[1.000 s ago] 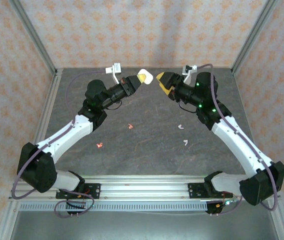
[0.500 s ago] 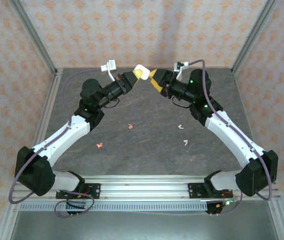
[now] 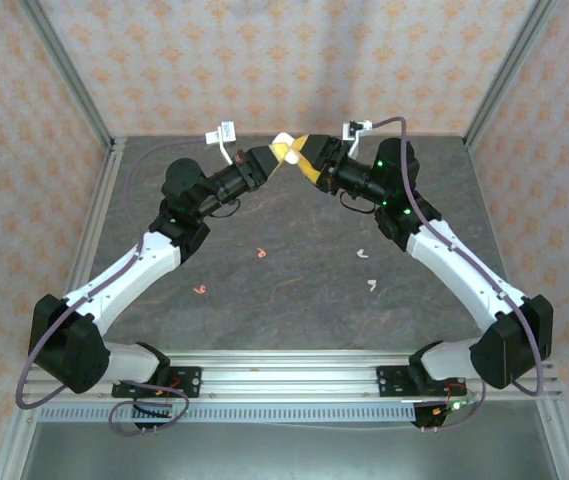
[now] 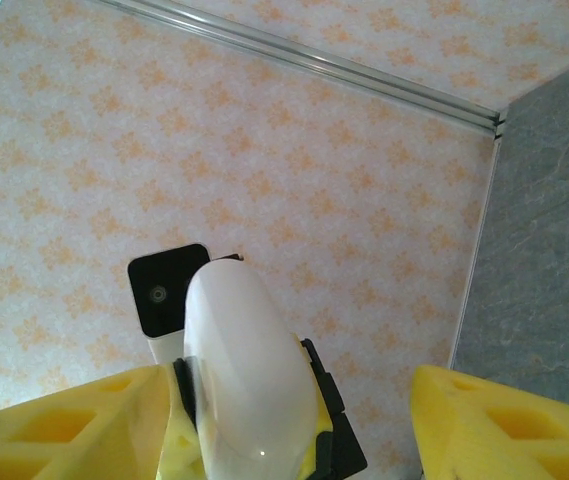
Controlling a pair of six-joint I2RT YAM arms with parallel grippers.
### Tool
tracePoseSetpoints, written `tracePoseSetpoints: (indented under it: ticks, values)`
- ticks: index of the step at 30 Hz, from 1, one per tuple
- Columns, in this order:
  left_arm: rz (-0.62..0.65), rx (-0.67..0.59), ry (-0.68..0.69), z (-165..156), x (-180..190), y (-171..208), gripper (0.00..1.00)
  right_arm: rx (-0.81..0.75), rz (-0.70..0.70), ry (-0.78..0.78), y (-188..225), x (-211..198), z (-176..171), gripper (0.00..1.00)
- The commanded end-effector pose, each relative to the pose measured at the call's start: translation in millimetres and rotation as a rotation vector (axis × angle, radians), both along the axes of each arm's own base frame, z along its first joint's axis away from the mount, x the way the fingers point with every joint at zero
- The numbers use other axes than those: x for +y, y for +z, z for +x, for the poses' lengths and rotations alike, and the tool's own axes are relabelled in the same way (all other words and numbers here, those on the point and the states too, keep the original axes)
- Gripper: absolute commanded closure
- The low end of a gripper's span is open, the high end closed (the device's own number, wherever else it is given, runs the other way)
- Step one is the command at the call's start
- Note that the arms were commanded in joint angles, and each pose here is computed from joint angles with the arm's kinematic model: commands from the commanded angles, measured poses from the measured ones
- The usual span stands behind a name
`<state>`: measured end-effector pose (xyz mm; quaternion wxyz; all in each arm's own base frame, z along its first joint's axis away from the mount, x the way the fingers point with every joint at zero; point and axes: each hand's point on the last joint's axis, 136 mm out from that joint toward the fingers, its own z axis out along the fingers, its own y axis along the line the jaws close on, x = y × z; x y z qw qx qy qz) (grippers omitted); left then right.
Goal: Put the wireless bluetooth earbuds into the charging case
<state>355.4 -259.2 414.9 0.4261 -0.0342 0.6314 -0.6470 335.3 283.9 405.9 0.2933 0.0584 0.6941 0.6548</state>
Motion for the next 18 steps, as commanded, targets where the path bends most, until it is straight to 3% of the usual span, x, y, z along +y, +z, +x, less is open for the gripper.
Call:
tracePoseSetpoints:
  ticks: [1,11,14,15,18]
  values:
    - [-0.031,-0.048,-0.028,-11,0,23,1.00,-0.081,0.046,0.031,29,5,-5,0.39]
    - [0.015,-0.016,-0.030,-10,-1,10,1.00,-0.118,0.086,0.067,30,9,-7,0.88]
    - [0.062,0.001,-0.038,-10,-3,3,1.00,-0.134,0.063,0.063,24,9,-8,0.95]
    - [0.077,0.001,-0.044,-11,-4,3,0.97,-0.142,0.050,0.059,22,8,-8,0.96]
    - [0.152,0.010,-0.061,-14,-3,0,0.68,-0.174,-0.027,0.045,14,6,-9,0.99]
